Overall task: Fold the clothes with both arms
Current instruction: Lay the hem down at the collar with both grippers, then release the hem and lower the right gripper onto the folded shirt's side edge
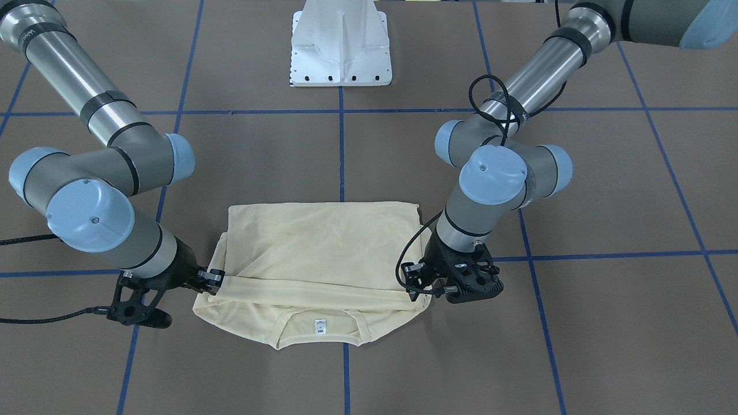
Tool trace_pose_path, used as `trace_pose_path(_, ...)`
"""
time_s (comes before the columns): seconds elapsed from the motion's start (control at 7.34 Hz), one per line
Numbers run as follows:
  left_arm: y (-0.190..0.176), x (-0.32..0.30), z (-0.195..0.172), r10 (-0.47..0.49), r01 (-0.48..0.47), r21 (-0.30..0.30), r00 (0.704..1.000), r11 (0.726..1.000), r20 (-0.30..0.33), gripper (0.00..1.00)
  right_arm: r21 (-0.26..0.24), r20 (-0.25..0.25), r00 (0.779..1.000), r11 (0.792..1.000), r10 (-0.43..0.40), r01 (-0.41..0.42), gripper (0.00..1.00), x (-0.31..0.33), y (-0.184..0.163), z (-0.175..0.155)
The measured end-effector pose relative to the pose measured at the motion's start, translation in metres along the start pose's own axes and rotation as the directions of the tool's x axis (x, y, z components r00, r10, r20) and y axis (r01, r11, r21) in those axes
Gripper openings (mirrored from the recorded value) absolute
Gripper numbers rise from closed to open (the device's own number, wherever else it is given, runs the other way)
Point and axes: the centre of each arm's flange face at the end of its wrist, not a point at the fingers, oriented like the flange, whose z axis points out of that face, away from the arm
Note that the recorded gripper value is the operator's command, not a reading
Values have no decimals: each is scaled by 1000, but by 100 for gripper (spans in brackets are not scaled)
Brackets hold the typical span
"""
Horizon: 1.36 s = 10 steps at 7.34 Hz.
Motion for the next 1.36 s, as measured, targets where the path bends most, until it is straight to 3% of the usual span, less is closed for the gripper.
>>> trace_pose_path(0.41,1,-14,-31,7,-6,21,999,1000,-32,99,8,52,998,1000,-21,20,100,1,16,-15)
trace_pose_path(0.82,14,-17,-66,6,-5,27,999,1000,-43,99,-24,101,995,1000,4,-2,100,18,95,-22)
trace_pose_path(1.09,19,-7,-86,4,-3,29,999,1000,-46,99,-35,72,997,999,16,-13,98,17,144,8)
trace_pose_path(1.36,22,-1,-99,5,-4,31,999,1000,-47,99,-46,39,999,999,-5,7,96,12,172,37)
